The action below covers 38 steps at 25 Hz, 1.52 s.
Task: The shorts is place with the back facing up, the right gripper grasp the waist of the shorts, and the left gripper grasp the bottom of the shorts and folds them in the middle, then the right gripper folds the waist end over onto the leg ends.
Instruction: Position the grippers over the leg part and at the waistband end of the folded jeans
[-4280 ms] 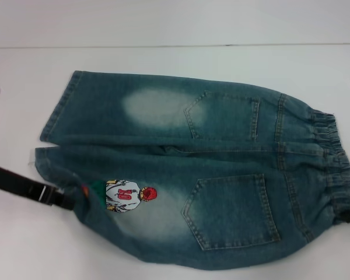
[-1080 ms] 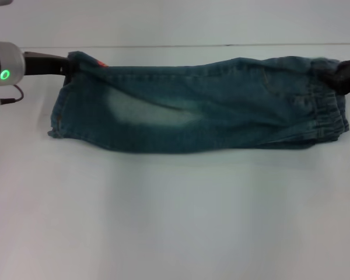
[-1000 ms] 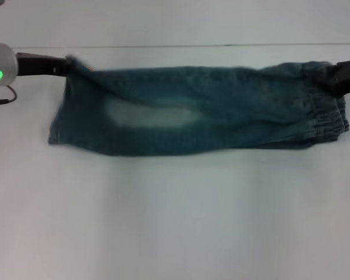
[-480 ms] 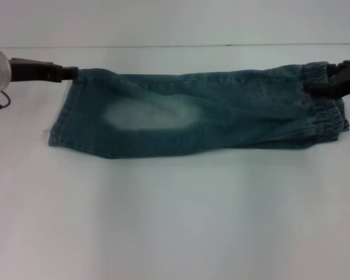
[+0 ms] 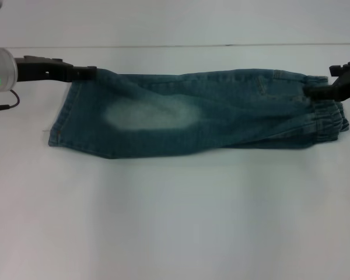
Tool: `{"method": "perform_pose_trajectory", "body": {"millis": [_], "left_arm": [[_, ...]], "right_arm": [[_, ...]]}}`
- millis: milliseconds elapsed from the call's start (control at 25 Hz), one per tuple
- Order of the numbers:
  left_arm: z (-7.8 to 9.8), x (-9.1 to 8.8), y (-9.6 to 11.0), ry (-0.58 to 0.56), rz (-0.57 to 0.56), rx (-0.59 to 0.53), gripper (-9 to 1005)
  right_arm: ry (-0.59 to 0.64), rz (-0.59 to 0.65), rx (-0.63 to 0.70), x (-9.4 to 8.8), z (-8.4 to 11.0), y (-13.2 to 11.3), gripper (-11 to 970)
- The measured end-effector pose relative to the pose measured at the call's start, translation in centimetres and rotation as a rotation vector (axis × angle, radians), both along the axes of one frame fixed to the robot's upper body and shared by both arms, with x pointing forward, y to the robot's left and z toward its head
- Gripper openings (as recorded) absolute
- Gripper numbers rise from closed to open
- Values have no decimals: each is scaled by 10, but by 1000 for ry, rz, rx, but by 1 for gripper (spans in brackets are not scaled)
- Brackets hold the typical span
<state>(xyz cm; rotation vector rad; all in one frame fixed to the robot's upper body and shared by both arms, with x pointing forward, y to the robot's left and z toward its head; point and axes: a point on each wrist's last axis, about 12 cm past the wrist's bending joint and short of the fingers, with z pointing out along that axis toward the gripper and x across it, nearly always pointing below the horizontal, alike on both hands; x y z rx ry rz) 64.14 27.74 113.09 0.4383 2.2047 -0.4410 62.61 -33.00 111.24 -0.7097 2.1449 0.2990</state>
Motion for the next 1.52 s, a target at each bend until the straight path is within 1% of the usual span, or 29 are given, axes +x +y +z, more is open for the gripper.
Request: {"method": "perform_pose_trajectory", "body": {"millis": [160, 280, 360, 440, 560, 600, 640, 680, 720, 760, 800, 840, 960, 1000, 1120, 1160, 1360, 1520], "left_arm": [[1, -5, -4, -3, -48, -23, 930], [4, -13, -6, -13, -113, -68, 931], [6, -20, -7, -20, -173, -109, 932], [9, -30, -8, -26, -254, -153, 932], [12, -47, -9, -25, -387, -206, 932], [12, -50, -8, -23, -411, -215, 932], [13, -53, -8, -19, -434, -225, 933], [12, -58, -8, -11, -458, -237, 933], [12, -62, -7, -2, -480, -247, 933], [12, -63, -8, 0, -488, -250, 933], [11, -65, -8, 4, -499, -253, 933], [11, -69, -9, 11, -535, -262, 933], [10, -72, -11, 20, -564, -267, 932], [10, -75, -12, 27, -590, -272, 932], [11, -77, -14, 33, -612, -277, 932], [11, -77, -15, 36, -620, -278, 932], [13, -82, -19, 51, -677, -287, 932], [13, -85, -25, 64, -729, -290, 931]], "right_arm": [[-26, 9, 1, -7, 9, -2, 924], [-34, 16, 18, -15, 11, -3, 921], [-28, 23, 39, -23, 9, -7, 920], [-26, 37, 66, -32, 5, -10, 918], [-49, 40, 115, -50, -4, -20, 915], [-78, 39, 143, -62, -9, -26, 915], [-101, 38, 165, -70, -12, -29, 914], [-101, 38, 165, -70, -12, -29, 913], [-116, 35, 179, -77, -15, -32, 912], [-159, 18, 211, -90, -21, -38, 911], [-159, 18, 211, -90, -21, -38, 910], [-183, 8, 223, -97, -25, -40, 909], [-193, -13, 230, -111, -37, -43, 907], [-187, -14, 232, -114, -41, -42, 906], [-173, -1, 231, -120, -54, -39, 903], [-168, 6, 226, -124, -61, -38, 902], [-156, 2, 214, -128, -70, -39, 898], [-151, -29, 186, -131, -74, -48, 895]]}}
